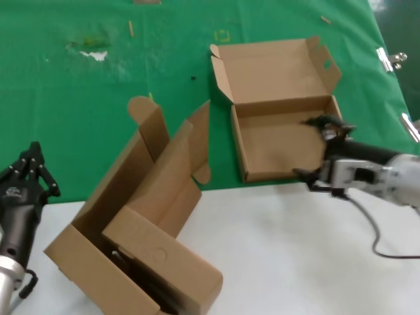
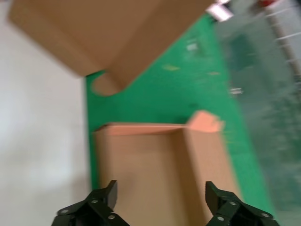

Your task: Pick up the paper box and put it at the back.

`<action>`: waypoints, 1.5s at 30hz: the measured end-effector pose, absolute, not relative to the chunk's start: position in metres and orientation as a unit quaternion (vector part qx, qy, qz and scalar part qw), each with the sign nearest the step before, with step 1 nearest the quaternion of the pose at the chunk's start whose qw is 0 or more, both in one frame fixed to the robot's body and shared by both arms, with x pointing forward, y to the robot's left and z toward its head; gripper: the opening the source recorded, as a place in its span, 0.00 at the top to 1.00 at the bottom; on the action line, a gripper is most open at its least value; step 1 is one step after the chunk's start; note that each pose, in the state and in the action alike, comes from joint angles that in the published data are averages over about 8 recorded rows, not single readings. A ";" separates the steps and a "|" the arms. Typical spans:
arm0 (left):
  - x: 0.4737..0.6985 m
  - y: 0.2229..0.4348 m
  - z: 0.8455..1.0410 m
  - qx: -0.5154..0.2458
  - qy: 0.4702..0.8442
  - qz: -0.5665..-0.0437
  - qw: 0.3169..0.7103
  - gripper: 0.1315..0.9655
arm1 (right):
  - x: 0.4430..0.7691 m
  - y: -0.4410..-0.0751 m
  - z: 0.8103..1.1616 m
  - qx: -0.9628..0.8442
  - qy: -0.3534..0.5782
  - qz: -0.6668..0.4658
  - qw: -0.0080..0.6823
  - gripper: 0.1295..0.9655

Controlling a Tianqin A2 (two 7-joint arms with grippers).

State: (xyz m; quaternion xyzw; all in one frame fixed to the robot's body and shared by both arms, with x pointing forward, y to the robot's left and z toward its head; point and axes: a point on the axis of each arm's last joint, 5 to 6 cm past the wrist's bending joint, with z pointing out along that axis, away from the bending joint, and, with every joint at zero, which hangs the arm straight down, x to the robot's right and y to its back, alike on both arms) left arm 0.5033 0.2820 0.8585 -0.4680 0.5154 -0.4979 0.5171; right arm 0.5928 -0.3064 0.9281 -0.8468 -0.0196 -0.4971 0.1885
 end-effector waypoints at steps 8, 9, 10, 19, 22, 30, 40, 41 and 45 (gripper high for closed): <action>0.503 0.282 0.858 -0.468 0.515 -0.498 0.517 0.99 | 0.535 -0.335 0.977 -0.781 0.035 -0.572 0.248 0.29; 0.503 0.282 0.858 -0.468 0.515 -0.498 0.517 0.99 | 0.529 -0.339 0.980 -0.773 0.043 -0.579 0.255 0.29; 0.503 0.282 0.858 -0.468 0.515 -0.498 0.517 0.99 | 0.524 -0.341 0.983 -0.765 0.051 -0.586 0.262 0.29; 0.503 0.282 0.858 -0.468 0.516 -0.498 0.517 0.98 | 0.512 -0.346 0.983 -0.737 0.089 -0.601 0.297 0.11; 0.503 0.282 0.858 -0.468 0.516 -0.498 0.517 0.97 | 0.513 -0.345 0.979 -0.731 0.098 -0.600 0.309 0.09; 0.503 0.282 0.858 -0.468 0.516 -0.498 0.516 0.88 | 0.514 -0.339 0.965 -0.712 0.132 -0.598 0.344 0.02; 0.503 0.281 0.857 -0.468 0.517 -0.497 0.516 0.69 | 0.515 -0.331 0.948 -0.685 0.180 -0.592 0.385 0.00; 0.503 0.281 0.857 -0.468 0.517 -0.497 0.516 0.69 | 0.515 -0.330 0.946 -0.682 0.185 -0.592 0.388 0.00; 0.503 0.281 0.857 -0.468 0.518 -0.497 0.516 0.69 | 0.515 -0.327 0.940 -0.670 0.206 -0.588 0.403 0.00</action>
